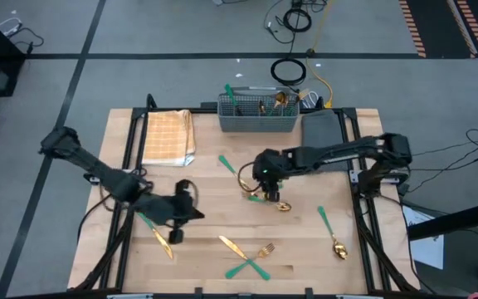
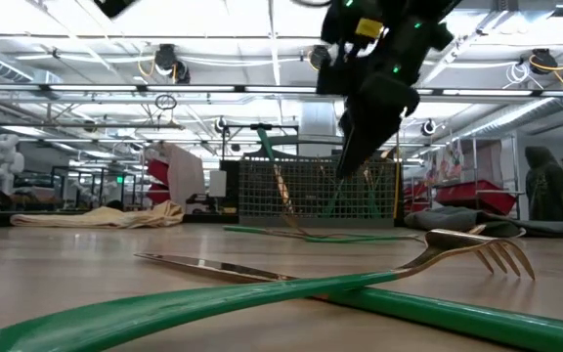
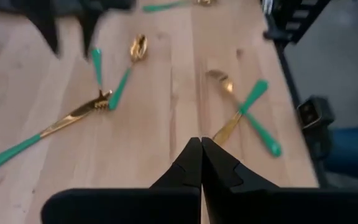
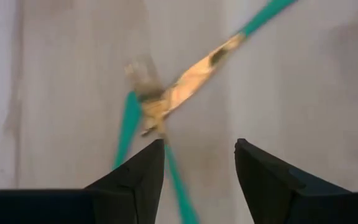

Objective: Sort silverware
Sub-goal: Put the fork into the right section of the dish rack

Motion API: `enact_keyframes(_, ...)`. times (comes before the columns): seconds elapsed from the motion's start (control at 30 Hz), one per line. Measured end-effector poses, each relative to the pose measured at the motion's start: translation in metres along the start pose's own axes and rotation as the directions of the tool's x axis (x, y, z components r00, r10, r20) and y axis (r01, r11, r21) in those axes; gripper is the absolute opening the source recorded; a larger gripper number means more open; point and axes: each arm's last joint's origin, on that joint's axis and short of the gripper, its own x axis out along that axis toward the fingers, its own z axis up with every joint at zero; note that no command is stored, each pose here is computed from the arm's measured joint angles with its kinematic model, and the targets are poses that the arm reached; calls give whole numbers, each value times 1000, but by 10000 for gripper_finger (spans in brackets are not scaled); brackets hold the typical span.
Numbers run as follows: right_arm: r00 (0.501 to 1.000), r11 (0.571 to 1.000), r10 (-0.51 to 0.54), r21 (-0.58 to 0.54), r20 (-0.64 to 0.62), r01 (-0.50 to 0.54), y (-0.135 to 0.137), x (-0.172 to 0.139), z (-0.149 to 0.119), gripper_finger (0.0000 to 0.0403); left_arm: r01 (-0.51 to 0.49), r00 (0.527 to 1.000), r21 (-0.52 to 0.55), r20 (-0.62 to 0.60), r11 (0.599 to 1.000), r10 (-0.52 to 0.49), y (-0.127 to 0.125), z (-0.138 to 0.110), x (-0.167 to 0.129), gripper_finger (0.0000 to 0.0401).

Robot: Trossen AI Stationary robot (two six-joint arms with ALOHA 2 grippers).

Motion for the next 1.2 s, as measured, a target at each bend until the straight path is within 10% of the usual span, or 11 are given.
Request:
enact_keyframes(0.47,918,995,64,-40,-391,-87,4,75,9,183,67,966,-7,252,998,-63,-12,-5,-82,7)
enact_keyframes(0.63,875,992,80,-48,-477,-117,6,93,4,116,81,957,8,279,997,-80,-14,-8,-92,8)
enact_keyframes(0.77,872,990,87,-58,-482,-131,7,97,4,16,94,957,25,273,995,-97,-15,-11,-97,8)
enact_keyframes(1.2,965,1000,-21,-25,-263,15,5,38,30,1,169,876,103,439,980,-198,-2,-5,-139,8)
